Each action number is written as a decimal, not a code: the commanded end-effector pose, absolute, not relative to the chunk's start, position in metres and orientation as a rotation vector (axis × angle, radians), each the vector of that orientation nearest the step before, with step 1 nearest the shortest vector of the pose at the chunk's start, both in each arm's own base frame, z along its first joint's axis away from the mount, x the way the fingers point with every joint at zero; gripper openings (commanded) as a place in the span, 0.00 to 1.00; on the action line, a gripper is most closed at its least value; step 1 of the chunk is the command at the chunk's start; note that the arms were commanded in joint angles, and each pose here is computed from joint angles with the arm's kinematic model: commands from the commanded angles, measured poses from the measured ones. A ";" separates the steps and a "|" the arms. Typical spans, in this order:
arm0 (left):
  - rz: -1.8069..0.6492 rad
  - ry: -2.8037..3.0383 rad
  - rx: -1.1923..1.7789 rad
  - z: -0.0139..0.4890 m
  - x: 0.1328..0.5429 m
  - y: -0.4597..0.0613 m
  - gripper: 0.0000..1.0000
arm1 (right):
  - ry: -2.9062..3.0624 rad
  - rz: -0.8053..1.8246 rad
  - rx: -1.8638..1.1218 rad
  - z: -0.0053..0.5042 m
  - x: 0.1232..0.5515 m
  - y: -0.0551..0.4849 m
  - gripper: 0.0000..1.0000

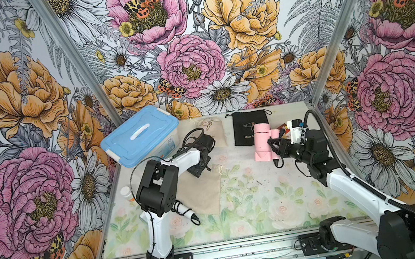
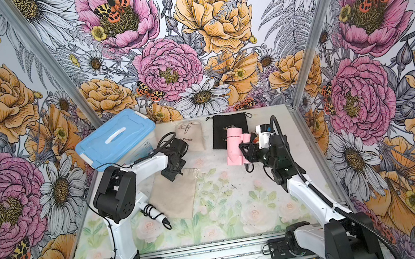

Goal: Pack away hair dryers
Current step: Open the drawstring bag at the center of the board, then place the hair dryer in the drawstring bag.

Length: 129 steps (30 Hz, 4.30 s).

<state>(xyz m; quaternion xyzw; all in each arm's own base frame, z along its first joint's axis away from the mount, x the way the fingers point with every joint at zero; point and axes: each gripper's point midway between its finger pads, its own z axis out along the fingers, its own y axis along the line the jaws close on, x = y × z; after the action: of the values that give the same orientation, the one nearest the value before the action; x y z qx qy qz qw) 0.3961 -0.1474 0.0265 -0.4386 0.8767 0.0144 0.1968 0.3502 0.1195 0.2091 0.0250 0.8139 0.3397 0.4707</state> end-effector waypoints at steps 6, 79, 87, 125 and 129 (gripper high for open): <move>0.101 2.476 -1.266 0.004 0.393 -0.138 0.44 | 1.866 0.854 0.005 0.245 0.350 0.122 0.12; -0.494 2.491 0.974 0.188 0.359 -0.309 0.00 | 2.167 0.803 -0.239 0.186 0.276 0.164 0.13; -0.563 2.462 0.965 0.197 0.358 -0.314 0.00 | 2.245 0.761 -0.329 0.160 0.271 0.184 0.13; -0.843 2.389 1.013 0.207 0.349 -0.364 0.00 | 2.117 0.922 -0.452 0.192 0.275 0.233 0.13; -0.866 2.373 1.027 0.210 0.346 -0.369 0.00 | 2.133 0.924 -0.457 0.187 0.277 0.236 0.13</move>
<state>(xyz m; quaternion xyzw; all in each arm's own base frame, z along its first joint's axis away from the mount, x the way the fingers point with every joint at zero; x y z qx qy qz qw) 0.3459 -0.3556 0.2015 0.3634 0.8638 -0.2872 0.1985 0.2646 0.2208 0.1519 -0.1633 0.8666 0.3323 0.3346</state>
